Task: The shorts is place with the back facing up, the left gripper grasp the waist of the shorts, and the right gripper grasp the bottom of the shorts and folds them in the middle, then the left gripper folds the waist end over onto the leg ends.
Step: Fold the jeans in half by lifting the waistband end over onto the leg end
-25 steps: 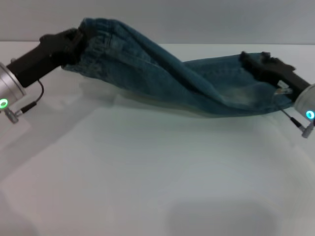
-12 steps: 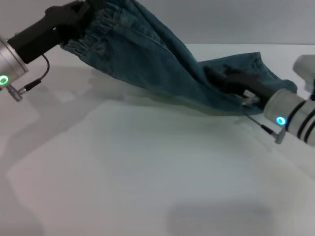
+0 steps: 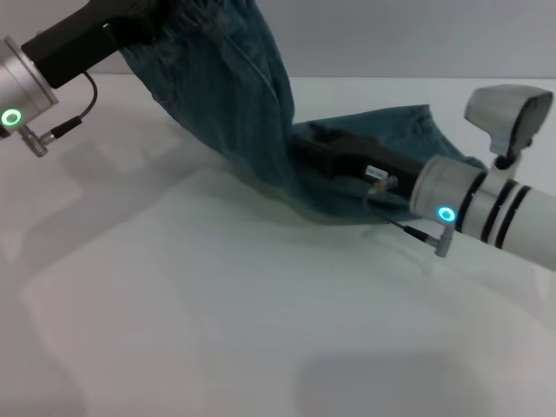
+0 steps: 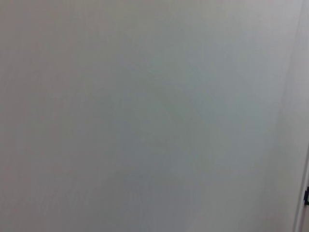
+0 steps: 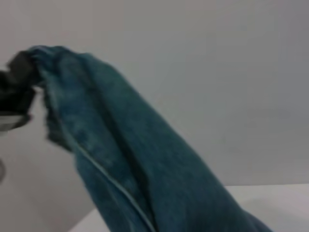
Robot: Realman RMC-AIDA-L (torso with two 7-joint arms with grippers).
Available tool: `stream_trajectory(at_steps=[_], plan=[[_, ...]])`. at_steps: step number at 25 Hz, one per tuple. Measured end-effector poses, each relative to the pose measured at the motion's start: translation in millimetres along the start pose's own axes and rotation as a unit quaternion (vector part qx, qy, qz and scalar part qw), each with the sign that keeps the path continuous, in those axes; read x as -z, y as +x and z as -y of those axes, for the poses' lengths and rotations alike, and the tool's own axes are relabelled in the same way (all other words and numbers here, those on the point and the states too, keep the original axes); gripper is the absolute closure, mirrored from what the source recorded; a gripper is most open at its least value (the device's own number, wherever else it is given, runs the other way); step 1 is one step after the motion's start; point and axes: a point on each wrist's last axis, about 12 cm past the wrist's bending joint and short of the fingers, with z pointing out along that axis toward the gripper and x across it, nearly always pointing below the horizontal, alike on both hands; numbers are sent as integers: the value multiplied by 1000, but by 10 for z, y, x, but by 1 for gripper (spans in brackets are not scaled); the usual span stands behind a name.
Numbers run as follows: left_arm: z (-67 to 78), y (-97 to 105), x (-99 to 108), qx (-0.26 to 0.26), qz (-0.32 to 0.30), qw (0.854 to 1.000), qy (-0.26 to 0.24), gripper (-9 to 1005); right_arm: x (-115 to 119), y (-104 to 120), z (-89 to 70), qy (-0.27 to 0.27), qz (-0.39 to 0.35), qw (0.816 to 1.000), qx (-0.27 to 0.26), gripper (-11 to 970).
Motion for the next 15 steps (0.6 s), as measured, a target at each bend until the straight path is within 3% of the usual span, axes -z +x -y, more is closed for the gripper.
stream_trajectory(at_steps=[9,15], plan=[[1,-52,-51,-11,-1,1000,6,902,-198,-126,-272,-90,-28,995,-17,299],[1,-55,-57,-11,-2,1000,7,896,-240,-214,-348,-119,-25,992,-41,299]])
